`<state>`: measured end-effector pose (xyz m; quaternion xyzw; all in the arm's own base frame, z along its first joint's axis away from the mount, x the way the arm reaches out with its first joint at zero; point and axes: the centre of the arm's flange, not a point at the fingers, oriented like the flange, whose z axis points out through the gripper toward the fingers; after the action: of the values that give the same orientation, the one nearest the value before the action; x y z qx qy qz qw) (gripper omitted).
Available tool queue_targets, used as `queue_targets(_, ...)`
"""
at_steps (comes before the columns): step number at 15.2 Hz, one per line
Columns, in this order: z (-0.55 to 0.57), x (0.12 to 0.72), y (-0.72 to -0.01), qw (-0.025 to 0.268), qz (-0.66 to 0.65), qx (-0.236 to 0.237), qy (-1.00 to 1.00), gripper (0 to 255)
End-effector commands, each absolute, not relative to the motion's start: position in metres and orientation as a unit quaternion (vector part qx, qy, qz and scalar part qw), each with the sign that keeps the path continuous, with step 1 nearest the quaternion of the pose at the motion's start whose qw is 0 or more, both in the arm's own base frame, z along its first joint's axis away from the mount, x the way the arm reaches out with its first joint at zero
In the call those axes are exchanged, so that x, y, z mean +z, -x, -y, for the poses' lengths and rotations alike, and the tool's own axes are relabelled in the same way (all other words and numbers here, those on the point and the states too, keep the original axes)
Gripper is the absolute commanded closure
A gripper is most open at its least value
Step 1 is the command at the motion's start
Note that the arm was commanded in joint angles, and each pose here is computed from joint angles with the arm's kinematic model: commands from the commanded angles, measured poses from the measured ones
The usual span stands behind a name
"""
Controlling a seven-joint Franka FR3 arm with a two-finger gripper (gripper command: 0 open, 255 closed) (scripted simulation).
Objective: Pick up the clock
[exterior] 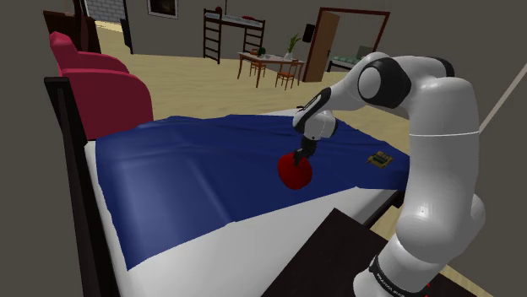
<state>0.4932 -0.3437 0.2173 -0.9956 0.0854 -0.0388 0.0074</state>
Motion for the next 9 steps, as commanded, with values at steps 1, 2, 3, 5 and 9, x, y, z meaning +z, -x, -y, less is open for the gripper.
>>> queue_targets(1, 0.343, 0.216, -0.493, 0.008, -0.085, -0.038, 0.996, 255)
queue_targets(2, 0.344, 0.216, -0.493, 0.008, -0.085, -0.038, 0.996, 255)
queue_targets(3, 0.344, 0.216, -0.493, 0.008, -0.085, -0.038, 0.996, 255)
queue_targets(5, 0.344, 0.216, -0.493, 0.008, -0.085, -0.038, 0.996, 255)
queue_targets(9, 0.344, 0.232, -0.493, 0.008, -0.085, -0.038, 0.996, 255)
